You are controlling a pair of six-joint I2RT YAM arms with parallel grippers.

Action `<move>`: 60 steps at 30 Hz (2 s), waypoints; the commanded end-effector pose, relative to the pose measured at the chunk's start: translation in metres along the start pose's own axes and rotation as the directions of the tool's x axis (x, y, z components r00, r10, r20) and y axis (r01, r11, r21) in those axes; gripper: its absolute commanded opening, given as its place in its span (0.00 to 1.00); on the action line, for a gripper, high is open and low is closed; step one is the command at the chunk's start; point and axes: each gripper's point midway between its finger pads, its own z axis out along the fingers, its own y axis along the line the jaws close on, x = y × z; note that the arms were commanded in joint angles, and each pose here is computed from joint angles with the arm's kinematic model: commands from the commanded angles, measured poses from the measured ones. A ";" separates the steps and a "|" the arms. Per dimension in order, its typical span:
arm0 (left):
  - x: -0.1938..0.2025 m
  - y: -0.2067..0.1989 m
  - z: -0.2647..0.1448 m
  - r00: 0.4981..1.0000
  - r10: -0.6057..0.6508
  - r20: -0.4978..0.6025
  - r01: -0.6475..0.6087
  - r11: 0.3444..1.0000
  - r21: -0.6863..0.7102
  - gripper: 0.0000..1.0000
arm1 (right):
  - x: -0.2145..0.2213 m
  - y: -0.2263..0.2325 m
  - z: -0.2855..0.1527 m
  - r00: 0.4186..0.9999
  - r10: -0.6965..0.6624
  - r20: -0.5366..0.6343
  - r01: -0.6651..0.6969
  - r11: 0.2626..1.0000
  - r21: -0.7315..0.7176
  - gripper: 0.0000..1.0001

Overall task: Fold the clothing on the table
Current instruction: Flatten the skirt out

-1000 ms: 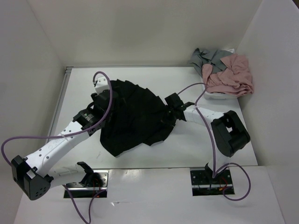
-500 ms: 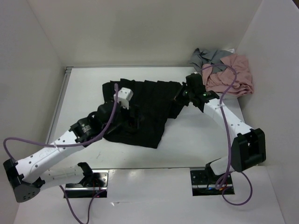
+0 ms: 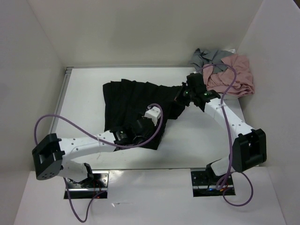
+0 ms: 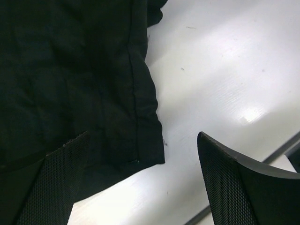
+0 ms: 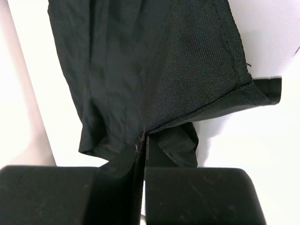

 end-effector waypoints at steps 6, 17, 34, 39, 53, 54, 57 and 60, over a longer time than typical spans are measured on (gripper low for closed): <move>0.031 -0.008 0.036 0.997 -0.082 -0.010 0.082 0.996 -0.026 0.98 | -0.035 0.009 -0.020 0.997 -0.008 0.070 0.010 0.999 -0.035 0.00; 0.091 0.016 0.064 0.990 -0.077 -0.121 0.051 0.977 -0.207 0.87 | -0.035 0.001 -0.021 0.998 -0.004 0.067 0.006 1.000 -0.026 0.00; 0.110 0.008 0.083 0.983 -0.070 -0.169 0.038 0.982 -0.183 0.43 | -0.036 -0.006 -0.021 0.998 -0.009 0.060 0.011 1.000 -0.024 0.00; 0.112 0.004 0.085 0.981 -0.071 -0.181 0.040 0.985 -0.168 0.28 | -0.034 -0.007 -0.022 0.998 -0.009 0.059 0.011 1.000 -0.024 0.00; 0.058 -0.008 0.058 0.990 -0.088 -0.111 0.070 0.985 -0.156 0.00 | -0.028 -0.014 -0.017 0.999 -0.006 0.046 0.007 1.000 -0.012 0.00; 0.049 -0.014 0.056 0.990 -0.096 -0.103 0.082 0.988 -0.134 0.00 | -0.028 -0.014 -0.017 0.999 -0.006 0.046 0.007 1.000 -0.012 0.00; 0.031 -0.021 0.044 0.992 -0.088 -0.093 0.079 0.992 -0.095 0.00 | -0.028 -0.014 -0.017 0.999 -0.006 0.046 0.007 1.000 -0.012 0.00; 0.014 -0.023 0.032 0.994 -0.078 -0.074 0.072 0.994 -0.081 0.00 | -0.027 -0.012 -0.018 0.999 -0.006 0.040 0.007 1.000 -0.019 0.00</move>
